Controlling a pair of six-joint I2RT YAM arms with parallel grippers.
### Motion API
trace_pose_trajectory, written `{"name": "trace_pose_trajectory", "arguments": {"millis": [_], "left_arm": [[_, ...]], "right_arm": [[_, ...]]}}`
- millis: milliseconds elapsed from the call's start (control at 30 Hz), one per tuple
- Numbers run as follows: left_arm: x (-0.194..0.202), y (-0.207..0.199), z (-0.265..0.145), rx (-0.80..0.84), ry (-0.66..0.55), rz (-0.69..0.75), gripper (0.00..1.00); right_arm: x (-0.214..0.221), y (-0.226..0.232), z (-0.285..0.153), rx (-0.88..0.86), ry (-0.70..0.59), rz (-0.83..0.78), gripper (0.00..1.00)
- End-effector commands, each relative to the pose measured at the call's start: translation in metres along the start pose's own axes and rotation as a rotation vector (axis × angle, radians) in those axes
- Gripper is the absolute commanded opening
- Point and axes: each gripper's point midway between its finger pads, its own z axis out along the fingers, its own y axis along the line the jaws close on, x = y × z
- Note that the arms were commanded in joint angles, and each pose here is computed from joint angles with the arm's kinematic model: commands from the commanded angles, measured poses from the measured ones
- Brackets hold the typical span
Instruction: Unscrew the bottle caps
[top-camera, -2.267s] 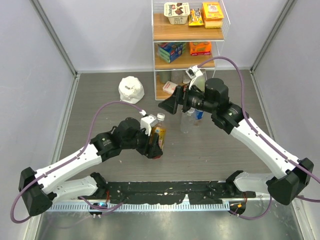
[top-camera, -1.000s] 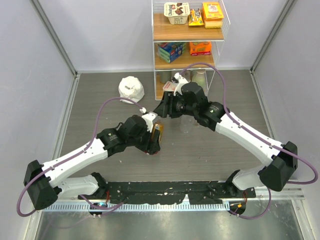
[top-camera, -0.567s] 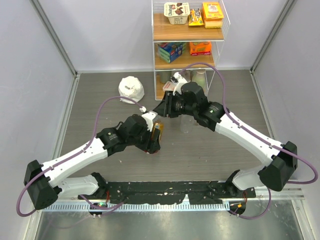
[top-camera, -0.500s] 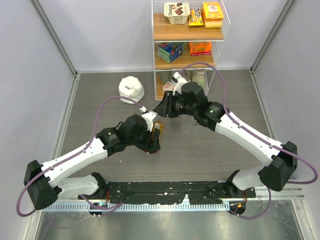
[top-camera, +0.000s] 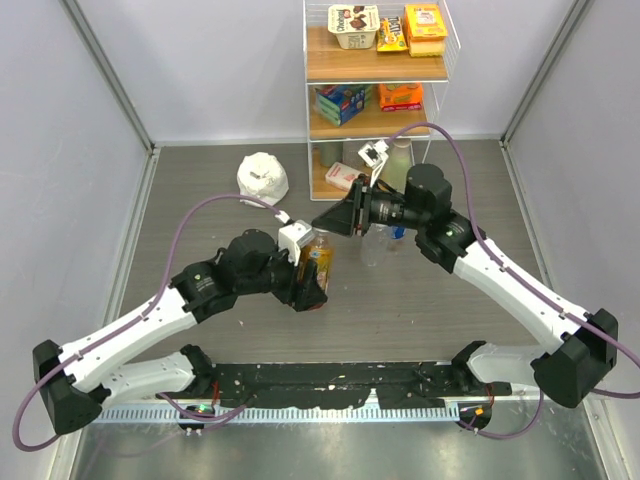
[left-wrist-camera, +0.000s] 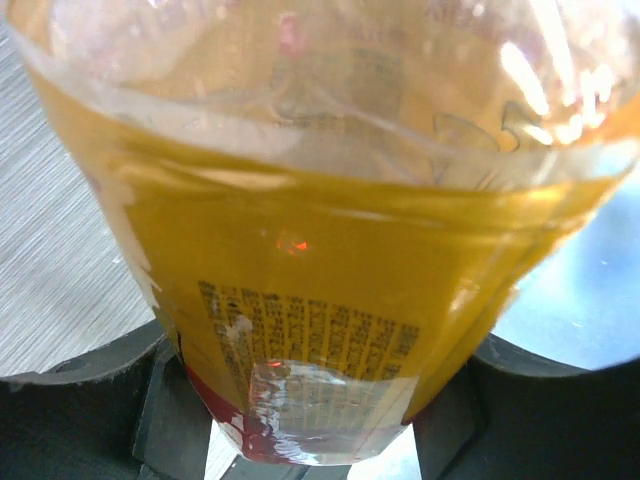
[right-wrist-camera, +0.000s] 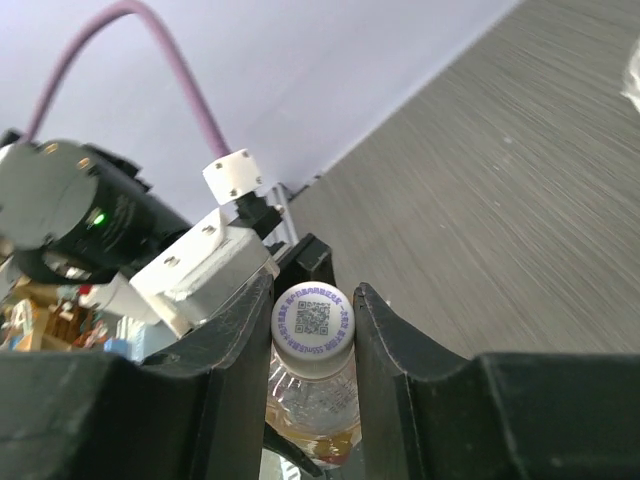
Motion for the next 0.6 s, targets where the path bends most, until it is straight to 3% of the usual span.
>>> {"name": "trace_pose_trajectory", "arguments": {"millis": [0,333,567], "left_arm": [[-0.003,-0.017,-0.008,0.1,-0.023,0.01,0.0],[0.002,-0.049,-0.019,0.303,-0.036,0.062,0.0],[0.005,-0.049,-0.021,0.313,-0.045,0.064,0.0]], "right_arm": [[-0.027,0.074,-0.035,-0.348,-0.073,-0.137,0.02],[-0.016,0.104,-0.051,-0.544,-0.022,-0.211,0.01],[-0.027,0.098,-0.048,-0.505,-0.068,-0.204,0.02]]}}
